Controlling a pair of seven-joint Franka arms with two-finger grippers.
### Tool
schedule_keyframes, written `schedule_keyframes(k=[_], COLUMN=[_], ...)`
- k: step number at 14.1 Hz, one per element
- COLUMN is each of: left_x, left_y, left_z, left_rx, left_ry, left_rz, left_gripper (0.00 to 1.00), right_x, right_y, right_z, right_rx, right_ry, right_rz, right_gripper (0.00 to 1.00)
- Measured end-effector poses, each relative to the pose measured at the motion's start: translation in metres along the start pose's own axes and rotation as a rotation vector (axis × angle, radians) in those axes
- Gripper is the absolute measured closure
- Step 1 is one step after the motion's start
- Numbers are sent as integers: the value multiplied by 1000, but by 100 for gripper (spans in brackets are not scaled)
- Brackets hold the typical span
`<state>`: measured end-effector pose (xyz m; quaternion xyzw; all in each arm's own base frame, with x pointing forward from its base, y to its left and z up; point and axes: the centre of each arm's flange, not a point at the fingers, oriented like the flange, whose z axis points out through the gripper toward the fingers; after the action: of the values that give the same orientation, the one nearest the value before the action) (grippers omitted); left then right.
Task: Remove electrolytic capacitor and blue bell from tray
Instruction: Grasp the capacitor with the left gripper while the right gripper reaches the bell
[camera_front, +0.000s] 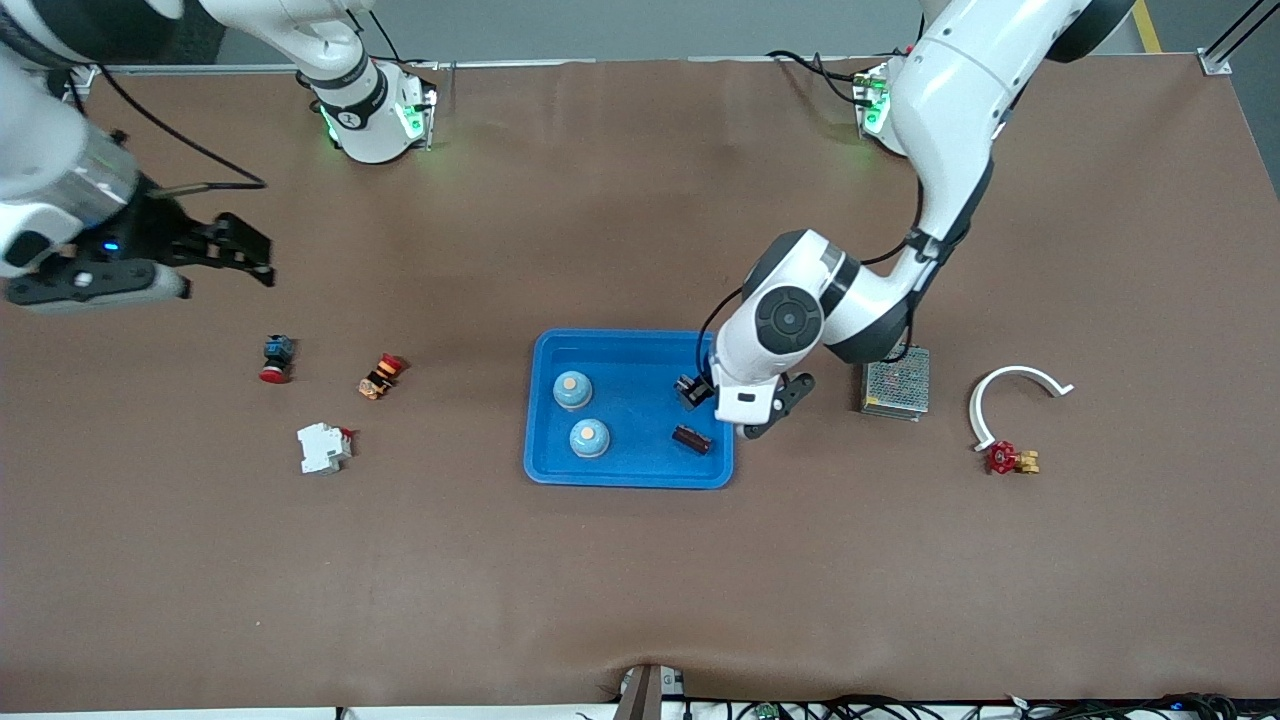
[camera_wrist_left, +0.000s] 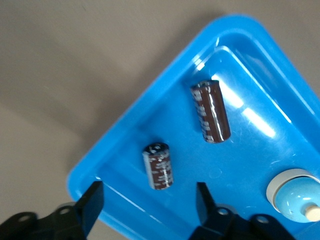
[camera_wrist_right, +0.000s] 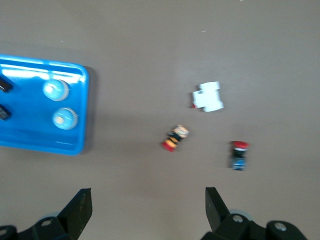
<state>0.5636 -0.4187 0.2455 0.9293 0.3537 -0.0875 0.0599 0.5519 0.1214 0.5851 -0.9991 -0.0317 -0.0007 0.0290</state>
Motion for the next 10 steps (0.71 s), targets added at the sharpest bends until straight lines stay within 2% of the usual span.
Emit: schedule_keyframes(k=[1,3,7,9,10], left_x=[-4,-4,-2,-5,-6], left_y=[1,2,1,1,1], left_z=[11,27,52,60,63], left_rx=[-3,-7,-9,0,3], left_ry=[-4,-11,-21,-26,-28], left_rz=[-4,-9,-16,-12,-11], left_gripper=[20,32,34,44,44], right_x=[3,4,6,8,9], right_y=[-28,-81,-150,-178,-195], right_z=[12,34,79,105,119], right_rx=[3,5,13,20,27], right_ry=[0,1,9,18,27], right_rz=[40,87,153,188,204], right_gripper=[0,0,0,0,0])
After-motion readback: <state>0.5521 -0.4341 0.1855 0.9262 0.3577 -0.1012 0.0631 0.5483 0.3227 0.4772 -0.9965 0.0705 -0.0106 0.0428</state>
